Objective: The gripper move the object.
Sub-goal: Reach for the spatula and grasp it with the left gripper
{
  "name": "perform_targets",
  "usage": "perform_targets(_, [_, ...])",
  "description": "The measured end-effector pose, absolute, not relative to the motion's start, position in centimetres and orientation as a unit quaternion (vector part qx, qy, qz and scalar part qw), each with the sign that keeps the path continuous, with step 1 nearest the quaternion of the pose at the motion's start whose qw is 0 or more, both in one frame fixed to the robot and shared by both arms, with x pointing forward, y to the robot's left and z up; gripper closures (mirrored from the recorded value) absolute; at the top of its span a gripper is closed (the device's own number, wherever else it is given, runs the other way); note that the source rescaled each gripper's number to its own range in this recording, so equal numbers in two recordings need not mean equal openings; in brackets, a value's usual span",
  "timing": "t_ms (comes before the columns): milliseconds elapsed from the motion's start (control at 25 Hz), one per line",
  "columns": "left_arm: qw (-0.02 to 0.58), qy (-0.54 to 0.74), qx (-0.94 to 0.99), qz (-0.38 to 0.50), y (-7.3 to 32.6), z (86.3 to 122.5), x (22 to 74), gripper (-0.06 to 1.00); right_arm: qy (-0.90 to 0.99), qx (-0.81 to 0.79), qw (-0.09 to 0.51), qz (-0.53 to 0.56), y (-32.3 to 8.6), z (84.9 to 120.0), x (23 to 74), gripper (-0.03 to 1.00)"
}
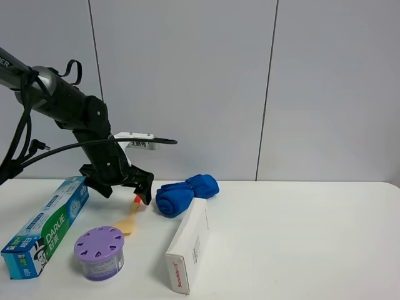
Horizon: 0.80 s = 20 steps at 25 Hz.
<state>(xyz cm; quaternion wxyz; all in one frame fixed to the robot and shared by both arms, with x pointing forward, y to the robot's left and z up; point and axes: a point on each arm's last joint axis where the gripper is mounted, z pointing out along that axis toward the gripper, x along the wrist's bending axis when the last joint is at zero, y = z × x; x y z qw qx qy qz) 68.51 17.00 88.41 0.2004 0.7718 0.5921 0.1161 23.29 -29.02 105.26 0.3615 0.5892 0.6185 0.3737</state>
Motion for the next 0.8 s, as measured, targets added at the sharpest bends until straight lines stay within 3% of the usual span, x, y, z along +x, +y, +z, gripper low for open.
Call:
perform_targets(720, [0.213,0.602,0.761,0.116,16.8,86.5,69.0,-0.05,0.618,0.589,0.361,0.374,-29.0,105.3,23.3,-0.03])
perform_targets(800, [0.213,0.602,0.761,0.117,16.8,86.5,69.0,0.00,0.618,0.589,0.361,0.374,-29.0,105.3,23.3,-0.03])
